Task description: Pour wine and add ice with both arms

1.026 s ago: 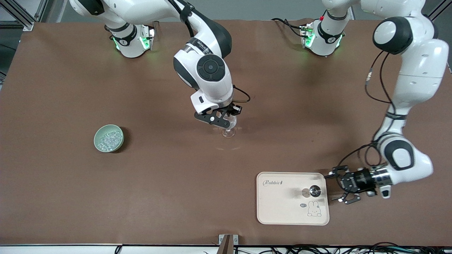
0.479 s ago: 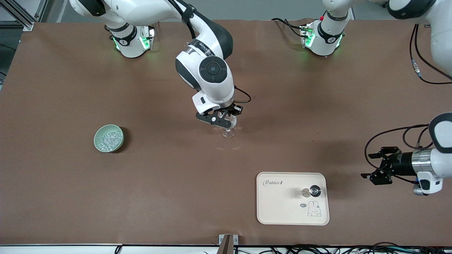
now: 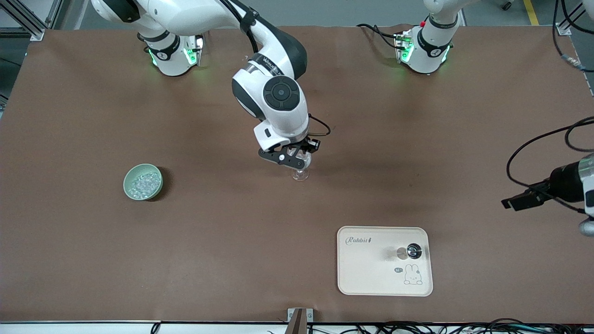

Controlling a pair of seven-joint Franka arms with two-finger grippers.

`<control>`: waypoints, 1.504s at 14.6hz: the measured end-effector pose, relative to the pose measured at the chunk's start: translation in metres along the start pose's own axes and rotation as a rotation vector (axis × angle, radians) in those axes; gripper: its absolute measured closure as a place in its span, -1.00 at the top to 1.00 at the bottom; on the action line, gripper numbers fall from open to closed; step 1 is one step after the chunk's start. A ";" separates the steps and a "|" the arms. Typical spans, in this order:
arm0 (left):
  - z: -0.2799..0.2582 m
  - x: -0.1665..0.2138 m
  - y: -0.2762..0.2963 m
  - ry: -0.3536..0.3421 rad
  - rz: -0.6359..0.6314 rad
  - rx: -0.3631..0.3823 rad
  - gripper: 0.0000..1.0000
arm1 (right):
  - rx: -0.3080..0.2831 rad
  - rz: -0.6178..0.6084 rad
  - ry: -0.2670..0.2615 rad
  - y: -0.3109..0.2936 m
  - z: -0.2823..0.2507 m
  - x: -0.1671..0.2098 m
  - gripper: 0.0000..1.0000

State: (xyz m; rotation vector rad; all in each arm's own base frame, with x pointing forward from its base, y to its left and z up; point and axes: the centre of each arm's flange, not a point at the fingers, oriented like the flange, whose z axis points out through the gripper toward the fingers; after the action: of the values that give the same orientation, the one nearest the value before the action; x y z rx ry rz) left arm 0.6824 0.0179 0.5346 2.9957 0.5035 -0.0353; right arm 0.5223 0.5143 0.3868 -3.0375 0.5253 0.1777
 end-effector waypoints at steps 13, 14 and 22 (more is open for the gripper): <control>-0.088 -0.172 0.039 0.035 0.249 0.138 1.00 | -0.072 0.002 0.220 0.140 -0.226 0.066 1.00; -0.085 -0.180 0.040 0.030 0.254 0.144 1.00 | -0.095 -0.008 0.219 0.169 -0.245 0.078 1.00; -0.088 -0.194 0.038 0.035 0.273 0.148 1.00 | -0.183 -0.056 0.206 0.351 -0.300 0.151 1.00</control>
State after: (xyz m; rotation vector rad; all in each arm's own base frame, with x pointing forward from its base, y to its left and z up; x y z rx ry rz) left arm 0.5114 -0.0713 0.6334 3.1858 0.0949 0.0021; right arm 0.5762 0.1120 0.6537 -3.2656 0.4588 -0.0963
